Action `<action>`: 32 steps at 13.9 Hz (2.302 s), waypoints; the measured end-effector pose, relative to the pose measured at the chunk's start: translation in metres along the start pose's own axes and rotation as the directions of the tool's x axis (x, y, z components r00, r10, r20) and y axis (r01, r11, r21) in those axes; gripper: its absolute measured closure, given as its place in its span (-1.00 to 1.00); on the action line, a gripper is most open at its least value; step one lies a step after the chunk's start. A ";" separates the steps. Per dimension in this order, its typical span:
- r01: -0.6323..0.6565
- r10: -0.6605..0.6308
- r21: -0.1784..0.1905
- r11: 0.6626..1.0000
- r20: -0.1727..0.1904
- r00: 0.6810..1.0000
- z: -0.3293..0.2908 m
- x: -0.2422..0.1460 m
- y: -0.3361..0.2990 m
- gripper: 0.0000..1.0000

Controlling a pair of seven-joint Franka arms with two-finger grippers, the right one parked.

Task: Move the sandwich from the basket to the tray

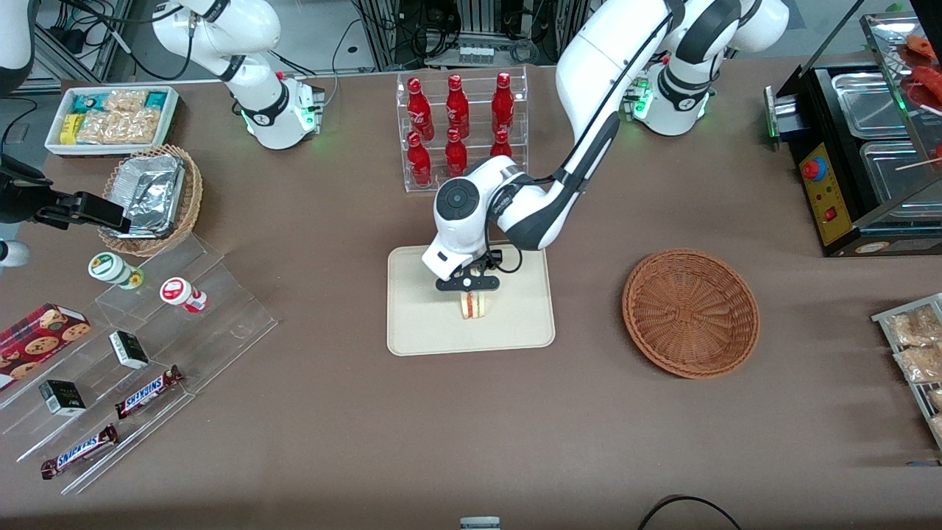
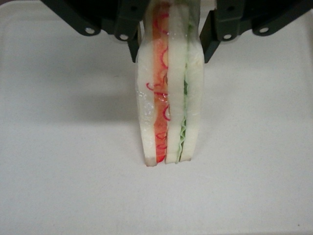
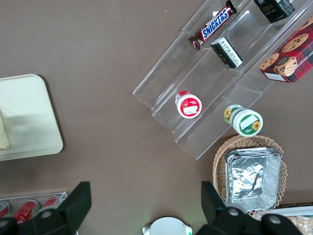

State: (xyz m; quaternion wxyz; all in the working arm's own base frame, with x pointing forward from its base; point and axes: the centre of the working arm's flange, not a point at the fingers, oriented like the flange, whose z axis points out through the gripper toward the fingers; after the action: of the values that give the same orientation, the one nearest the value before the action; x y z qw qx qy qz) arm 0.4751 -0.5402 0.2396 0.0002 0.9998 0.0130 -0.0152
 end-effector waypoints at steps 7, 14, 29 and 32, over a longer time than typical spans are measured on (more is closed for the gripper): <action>0.153 -0.153 -0.005 0.988 -0.043 0.987 -0.149 0.014 -0.032 -1.00; 0.263 -0.263 0.070 0.962 -0.005 0.965 -0.255 0.078 -0.193 -1.00; -0.100 0.100 0.002 0.995 0.074 0.992 -0.376 0.068 -0.484 -1.00; -0.134 0.134 0.000 0.991 0.058 0.989 -0.384 0.065 -0.484 -1.00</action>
State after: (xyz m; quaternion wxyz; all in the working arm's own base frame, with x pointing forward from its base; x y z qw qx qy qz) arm 0.5393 -0.0547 0.6211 -0.0003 0.9975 -0.0544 -0.0441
